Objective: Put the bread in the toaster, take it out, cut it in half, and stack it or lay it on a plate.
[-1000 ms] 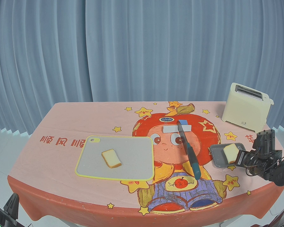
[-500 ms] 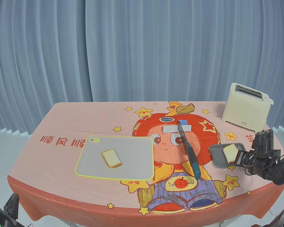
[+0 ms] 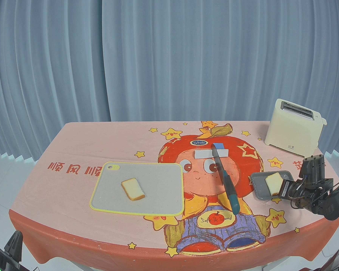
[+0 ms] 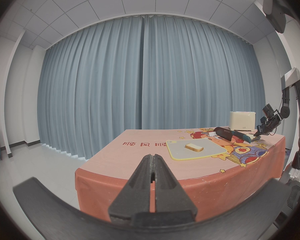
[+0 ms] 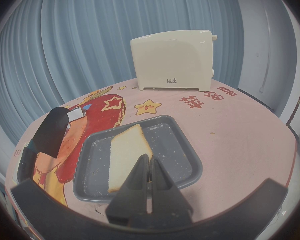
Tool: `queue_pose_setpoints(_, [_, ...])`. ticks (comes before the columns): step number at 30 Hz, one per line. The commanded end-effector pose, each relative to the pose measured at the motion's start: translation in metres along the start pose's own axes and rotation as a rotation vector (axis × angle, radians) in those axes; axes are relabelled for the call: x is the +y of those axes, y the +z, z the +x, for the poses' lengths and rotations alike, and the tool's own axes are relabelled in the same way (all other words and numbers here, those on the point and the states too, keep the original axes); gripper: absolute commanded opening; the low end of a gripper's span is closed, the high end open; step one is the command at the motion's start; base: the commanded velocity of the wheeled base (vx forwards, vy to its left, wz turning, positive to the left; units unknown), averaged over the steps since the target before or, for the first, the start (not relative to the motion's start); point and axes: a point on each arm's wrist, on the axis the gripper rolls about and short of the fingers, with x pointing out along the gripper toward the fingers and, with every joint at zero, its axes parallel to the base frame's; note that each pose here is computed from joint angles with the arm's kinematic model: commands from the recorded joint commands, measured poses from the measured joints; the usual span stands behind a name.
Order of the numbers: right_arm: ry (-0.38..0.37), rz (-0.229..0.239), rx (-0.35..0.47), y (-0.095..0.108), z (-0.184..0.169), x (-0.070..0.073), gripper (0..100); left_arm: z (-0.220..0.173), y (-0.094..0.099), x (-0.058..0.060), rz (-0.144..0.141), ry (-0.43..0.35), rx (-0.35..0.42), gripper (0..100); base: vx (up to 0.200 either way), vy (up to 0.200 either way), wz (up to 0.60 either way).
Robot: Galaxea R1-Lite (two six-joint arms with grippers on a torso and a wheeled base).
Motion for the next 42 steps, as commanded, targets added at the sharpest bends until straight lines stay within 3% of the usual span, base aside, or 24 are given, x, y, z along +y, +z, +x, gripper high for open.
queue_pose_setpoints(1, [0.002,0.003,-0.006,0.002,0.001,0.001,100,0.001,-0.005,0.0,0.0,0.0,0.018,0,0.0,0.0,0.0])
queue_pose_setpoints(25, [0.019,0.005,-0.021,0.004,-0.003,0.004,100,0.001,-0.005,0.0,0.0,0.0,0.018,0,0.0,0.0,0.0])
queue_pose_setpoints(35, [0.138,0.012,-0.136,0.018,-0.04,0.016,100,0.001,-0.005,0.0,0.0,0.0,0.018,0,0.0,0.0,0.0])
queue_pose_setpoints(42, [0.17,0.011,-0.177,0.023,-0.054,0.017,100,0.001,-0.005,0.0,0.0,0.0,0.019,0,0.0,0.0,0.0])
